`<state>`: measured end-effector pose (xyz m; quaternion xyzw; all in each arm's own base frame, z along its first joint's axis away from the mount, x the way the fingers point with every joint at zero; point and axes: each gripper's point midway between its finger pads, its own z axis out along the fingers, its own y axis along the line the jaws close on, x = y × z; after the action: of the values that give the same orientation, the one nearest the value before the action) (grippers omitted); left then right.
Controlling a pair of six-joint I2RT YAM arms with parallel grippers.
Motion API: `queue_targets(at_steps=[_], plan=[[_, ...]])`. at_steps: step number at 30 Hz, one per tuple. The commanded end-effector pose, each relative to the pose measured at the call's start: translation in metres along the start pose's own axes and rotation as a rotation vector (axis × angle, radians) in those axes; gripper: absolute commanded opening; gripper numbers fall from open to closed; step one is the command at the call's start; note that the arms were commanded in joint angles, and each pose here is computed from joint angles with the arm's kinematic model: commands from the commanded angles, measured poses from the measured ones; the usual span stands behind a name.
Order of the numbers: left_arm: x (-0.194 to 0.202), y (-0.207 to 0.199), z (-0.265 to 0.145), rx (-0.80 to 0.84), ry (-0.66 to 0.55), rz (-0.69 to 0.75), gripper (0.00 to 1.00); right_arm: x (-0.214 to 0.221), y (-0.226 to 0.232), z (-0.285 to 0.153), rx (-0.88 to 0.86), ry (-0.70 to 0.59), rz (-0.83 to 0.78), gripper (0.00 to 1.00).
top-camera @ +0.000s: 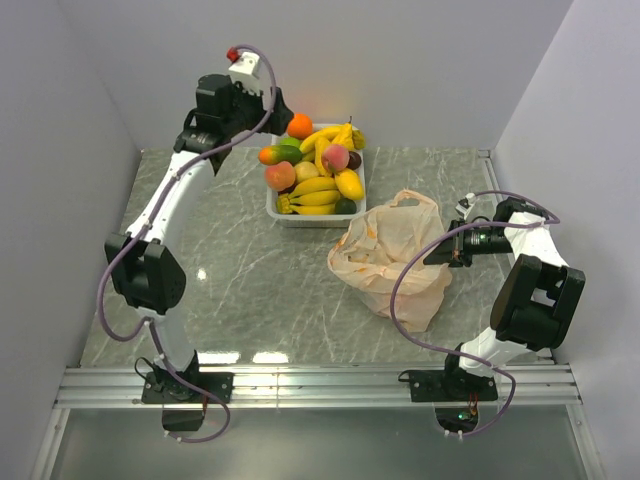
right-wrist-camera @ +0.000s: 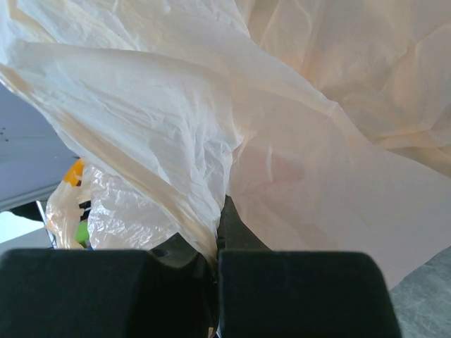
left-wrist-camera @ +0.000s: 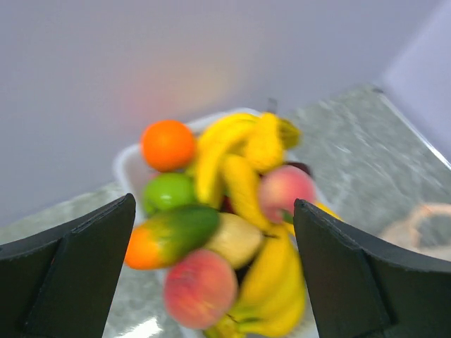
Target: Place the fake fruits into the plastic bag and tie a complex knot
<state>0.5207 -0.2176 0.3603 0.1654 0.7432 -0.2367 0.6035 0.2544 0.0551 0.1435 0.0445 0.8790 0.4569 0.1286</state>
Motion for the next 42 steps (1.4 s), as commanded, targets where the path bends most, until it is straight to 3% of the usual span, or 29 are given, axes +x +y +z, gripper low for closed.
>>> queue_targets(at_steps=[1, 4, 12, 17, 22, 26, 35, 42], plan=[[-0.018, 0.040, 0.009, -0.129, -0.064, 0.039, 0.99, -0.007, 0.009, -0.004, -0.001, -0.015, -0.051, 0.00], [-0.003, 0.067, 0.013, -0.099, -0.020, 0.060, 0.99, -0.008, 0.007, -0.005, 0.001, -0.017, -0.046, 0.00], [0.054, 0.086, 0.023, 0.024, 0.140, 0.122, 0.97, -0.008, 0.005, -0.003, 0.007, -0.010, -0.039, 0.00], [0.073, 0.088, 0.025, 0.005, 0.159, 0.043, 0.99, -0.008, 0.004, -0.003, 0.011, -0.012, -0.035, 0.00], [0.090, 0.078, 0.015, 0.029, 0.197, -0.178, 0.99, -0.009, 0.004, -0.004, 0.020, -0.017, -0.042, 0.00], [0.079, 0.063, -0.004, 0.001, 0.168, -0.318, 0.99, -0.007, 0.002, -0.002, 0.019, -0.013, -0.031, 0.00], [0.112, 0.063, 0.003, -0.158, 0.249, -0.397, 0.99, -0.007, 0.005, -0.003, 0.015, -0.022, -0.037, 0.00], [0.131, 0.047, 0.011, -0.190, 0.291, -0.396, 0.99, -0.009, 0.005, -0.003, 0.016, -0.019, -0.032, 0.00]])
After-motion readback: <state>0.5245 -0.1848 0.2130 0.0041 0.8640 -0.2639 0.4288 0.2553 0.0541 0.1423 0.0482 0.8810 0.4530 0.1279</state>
